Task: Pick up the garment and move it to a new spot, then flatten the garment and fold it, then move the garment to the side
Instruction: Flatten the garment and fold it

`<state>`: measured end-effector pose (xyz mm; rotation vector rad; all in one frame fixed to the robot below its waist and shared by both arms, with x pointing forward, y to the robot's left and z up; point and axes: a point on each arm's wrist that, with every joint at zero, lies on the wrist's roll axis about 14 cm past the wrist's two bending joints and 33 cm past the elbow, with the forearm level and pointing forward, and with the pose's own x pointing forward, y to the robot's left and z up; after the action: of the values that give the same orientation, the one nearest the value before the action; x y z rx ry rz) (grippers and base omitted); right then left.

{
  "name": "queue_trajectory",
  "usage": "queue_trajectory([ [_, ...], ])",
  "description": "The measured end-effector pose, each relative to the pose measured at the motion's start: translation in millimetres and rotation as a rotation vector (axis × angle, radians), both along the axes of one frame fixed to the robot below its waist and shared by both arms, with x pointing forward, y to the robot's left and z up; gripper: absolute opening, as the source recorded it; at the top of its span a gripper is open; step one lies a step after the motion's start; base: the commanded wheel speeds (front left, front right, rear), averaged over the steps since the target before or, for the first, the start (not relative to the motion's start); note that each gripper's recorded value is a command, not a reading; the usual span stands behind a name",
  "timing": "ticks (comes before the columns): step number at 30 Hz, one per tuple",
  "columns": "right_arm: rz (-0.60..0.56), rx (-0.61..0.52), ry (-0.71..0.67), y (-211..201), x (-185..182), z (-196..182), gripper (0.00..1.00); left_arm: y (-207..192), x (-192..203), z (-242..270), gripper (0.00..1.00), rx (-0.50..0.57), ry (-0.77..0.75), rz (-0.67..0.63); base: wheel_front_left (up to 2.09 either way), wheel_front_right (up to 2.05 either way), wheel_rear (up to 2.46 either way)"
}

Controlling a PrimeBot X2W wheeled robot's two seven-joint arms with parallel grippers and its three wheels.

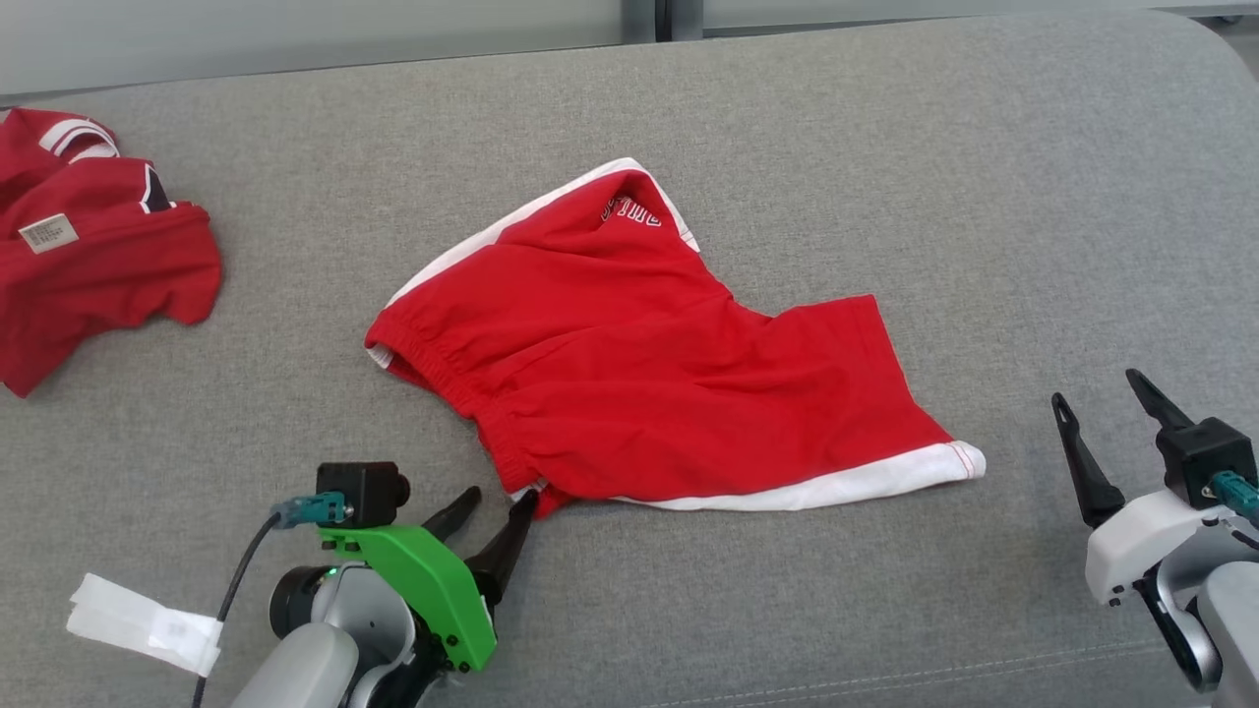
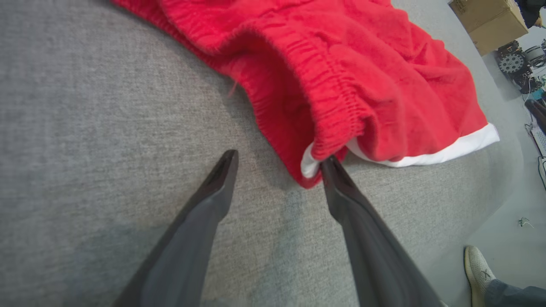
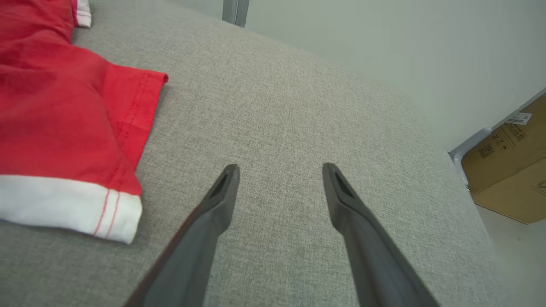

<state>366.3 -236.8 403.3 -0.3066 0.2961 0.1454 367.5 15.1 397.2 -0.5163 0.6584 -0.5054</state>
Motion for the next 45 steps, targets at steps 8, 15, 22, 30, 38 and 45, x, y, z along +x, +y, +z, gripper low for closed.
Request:
queue_trajectory([
  [8,-0.045,0.066,-0.074,8.8,-6.4,19.4,1.00,16.6,-6.0,2.1,1.00,0.007,0.001,0.027,0.00,0.00,0.00],
  [15,-0.072,0.107,-0.130,15.1,-11.3,34.6,1.00,36.2,-4.7,7.5,1.00,0.023,-0.026,0.102,0.00,0.00,0.00],
  [22,-0.140,0.143,-0.184,9.5,-25.2,49.4,1.00,62.8,-5.2,19.6,1.00,0.070,-0.139,0.207,0.00,0.00,0.00],
  [30,-0.177,0.198,-0.165,20.3,-48.7,42.8,1.00,92.2,-11.4,38.0,1.00,0.170,-0.342,0.269,0.00,0.00,0.00],
  [38,-0.193,0.220,-0.175,25.6,-59.6,45.0,1.00,112.4,-19.3,49.6,1.00,0.238,-0.463,0.315,0.00,0.00,0.00],
  [45,-0.181,0.216,-0.196,28.7,-58.2,51.1,1.00,116.3,-19.3,51.9,1.00,0.239,-0.465,0.339,0.00,0.00,0.00],
])
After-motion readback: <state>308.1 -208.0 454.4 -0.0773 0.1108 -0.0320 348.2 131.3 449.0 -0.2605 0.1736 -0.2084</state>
